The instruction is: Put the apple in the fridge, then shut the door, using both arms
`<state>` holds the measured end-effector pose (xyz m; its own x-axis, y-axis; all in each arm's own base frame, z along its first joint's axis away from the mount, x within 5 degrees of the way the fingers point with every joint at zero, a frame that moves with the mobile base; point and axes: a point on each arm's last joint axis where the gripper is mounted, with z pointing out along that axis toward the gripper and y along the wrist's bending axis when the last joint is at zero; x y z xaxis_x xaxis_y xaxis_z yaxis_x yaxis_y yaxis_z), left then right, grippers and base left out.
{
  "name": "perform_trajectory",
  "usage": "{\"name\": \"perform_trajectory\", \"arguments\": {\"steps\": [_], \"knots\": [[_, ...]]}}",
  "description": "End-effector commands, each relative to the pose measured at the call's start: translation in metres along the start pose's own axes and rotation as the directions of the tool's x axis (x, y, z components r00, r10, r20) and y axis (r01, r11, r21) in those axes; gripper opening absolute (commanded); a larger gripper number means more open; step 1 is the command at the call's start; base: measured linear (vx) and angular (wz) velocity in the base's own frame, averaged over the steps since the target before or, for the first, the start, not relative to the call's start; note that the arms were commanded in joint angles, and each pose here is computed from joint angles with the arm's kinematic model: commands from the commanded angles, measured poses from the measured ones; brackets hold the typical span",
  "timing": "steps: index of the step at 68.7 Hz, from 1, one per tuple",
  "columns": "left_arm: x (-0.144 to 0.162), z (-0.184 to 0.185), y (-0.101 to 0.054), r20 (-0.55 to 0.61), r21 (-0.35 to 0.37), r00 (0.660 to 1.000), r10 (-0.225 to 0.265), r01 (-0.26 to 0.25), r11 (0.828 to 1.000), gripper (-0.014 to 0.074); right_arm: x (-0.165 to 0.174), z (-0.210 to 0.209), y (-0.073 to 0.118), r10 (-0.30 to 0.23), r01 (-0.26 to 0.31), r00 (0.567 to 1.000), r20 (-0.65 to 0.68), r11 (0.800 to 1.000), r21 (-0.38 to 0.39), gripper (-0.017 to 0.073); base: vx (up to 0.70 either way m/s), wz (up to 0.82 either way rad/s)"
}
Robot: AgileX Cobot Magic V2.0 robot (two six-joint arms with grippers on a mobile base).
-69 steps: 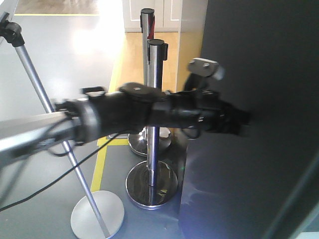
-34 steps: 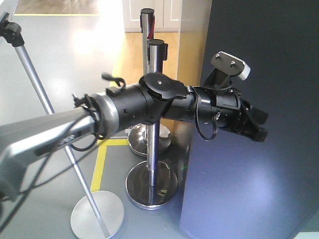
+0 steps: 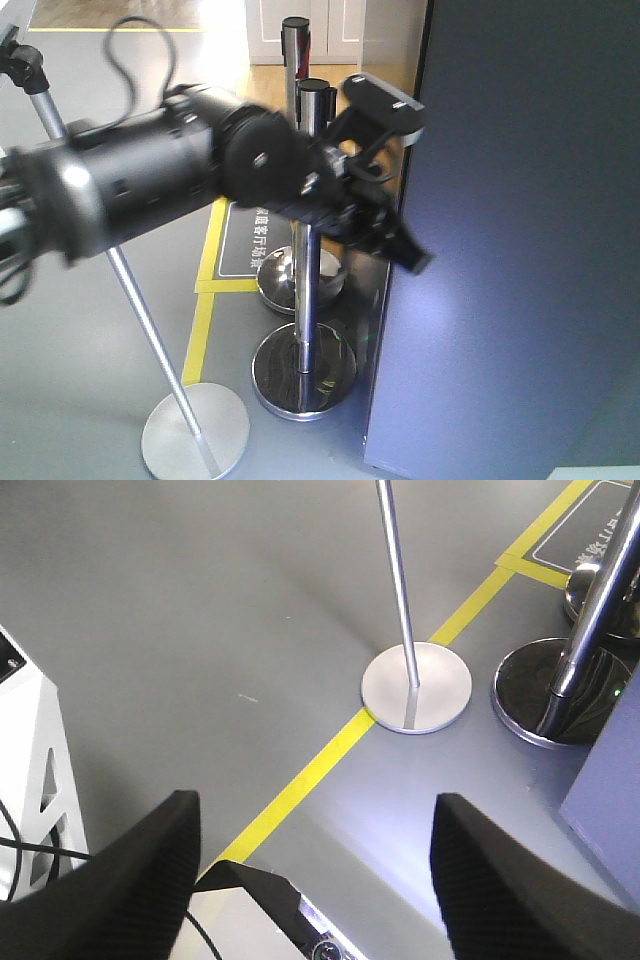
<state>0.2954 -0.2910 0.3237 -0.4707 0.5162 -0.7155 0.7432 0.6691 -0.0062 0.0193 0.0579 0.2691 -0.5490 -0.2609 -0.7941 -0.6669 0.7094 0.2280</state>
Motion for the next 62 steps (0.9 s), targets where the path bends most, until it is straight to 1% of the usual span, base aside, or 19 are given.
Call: {"name": "perform_trajectory", "arguments": {"steps": [1,6,10,12,20,28,35,40,45,47,50,54,59,62], "knots": [[-0.006,-0.043,0.004,0.157,-0.061,0.988,-0.007,0.017,0.998,-0.0006,-0.010,-0.003,0.002,-0.002,0.002,0.998,0.060,1.000,-0.005,0.0472,0.00,0.00],[0.008,-0.051,0.009,0.167,-0.074,0.985,-0.041,0.054,0.996,-0.0006,-0.010,-0.003,0.002,-0.002,0.002,0.998,0.060,1.000,-0.005,0.0472,0.00,0.00],[0.018,-0.061,0.015,0.173,-0.088,0.984,-0.052,0.068,0.994,-0.0006,-0.010,-0.003,0.002,-0.001,0.001,0.998,0.061,1.000,-0.007,0.0472,0.00,0.00],[0.025,-0.064,0.018,0.166,-0.093,0.984,-0.070,0.087,0.992,-0.0006,-0.010,-0.003,0.002,0.001,0.000,0.998,0.066,1.000,-0.008,0.0472,0.00,0.00],[0.052,-0.081,0.029,0.148,-0.123,0.982,-0.118,0.137,0.983,-0.0006,-0.015,-0.004,0.000,0.005,-0.007,0.994,0.114,1.000,0.015,0.0472,0.00,0.00],[0.079,-0.098,0.036,0.168,-0.144,0.969,-0.179,0.203,0.968,-0.0006,-0.019,-0.004,-0.003,0.004,-0.013,0.987,0.162,0.999,0.051,0.0472,0.00,0.00],[0.104,-0.113,0.038,0.185,-0.163,0.960,-0.210,0.240,0.957,-0.0006,-0.022,-0.005,-0.006,-0.009,-0.005,0.981,0.192,0.997,0.075,0.0472,0.00,0.00],[0.122,-0.123,0.043,0.190,-0.185,0.951,-0.244,0.279,0.942,-0.0006,-0.022,-0.005,-0.006,-0.015,0.000,0.981,0.192,0.997,0.076,0.0472,0.00,0.00],[0.138,-0.131,0.046,0.193,-0.212,0.945,-0.264,0.303,0.929,-0.0006,-0.022,-0.005,-0.006,-0.024,0.008,0.980,0.198,0.996,0.084,0.0472,0.00,0.00],[0.143,-0.134,0.049,0.195,-0.225,0.943,-0.269,0.310,0.924,-0.0006,-0.023,-0.005,-0.008,-0.026,0.006,0.978,0.206,0.995,0.100,0.0471,0.00,0.00],[0.151,-0.138,0.052,0.200,-0.245,0.939,-0.280,0.325,0.913,-0.0006,-0.025,-0.006,-0.011,-0.020,-0.011,0.973,0.229,0.991,0.133,0.0464,0.00,0.00],[0.158,-0.142,0.055,0.204,-0.268,0.936,-0.286,0.334,0.904,-0.0006,-0.027,-0.007,-0.016,0.014,-0.063,0.965,0.260,0.981,0.182,0.0440,0.00,0.00],[0.164,-0.147,0.058,0.193,-0.297,0.939,-0.285,0.333,0.895,-0.0006,-0.030,-0.008,-0.025,0.063,-0.138,0.954,0.292,0.960,0.243,0.0395,0.00,0.00],[0.165,-0.147,0.059,0.179,-0.304,0.940,-0.291,0.334,0.892,-0.0006,-0.031,-0.008,-0.031,0.072,-0.155,0.957,0.282,0.946,0.286,0.0349,0.00,0.00]]}}
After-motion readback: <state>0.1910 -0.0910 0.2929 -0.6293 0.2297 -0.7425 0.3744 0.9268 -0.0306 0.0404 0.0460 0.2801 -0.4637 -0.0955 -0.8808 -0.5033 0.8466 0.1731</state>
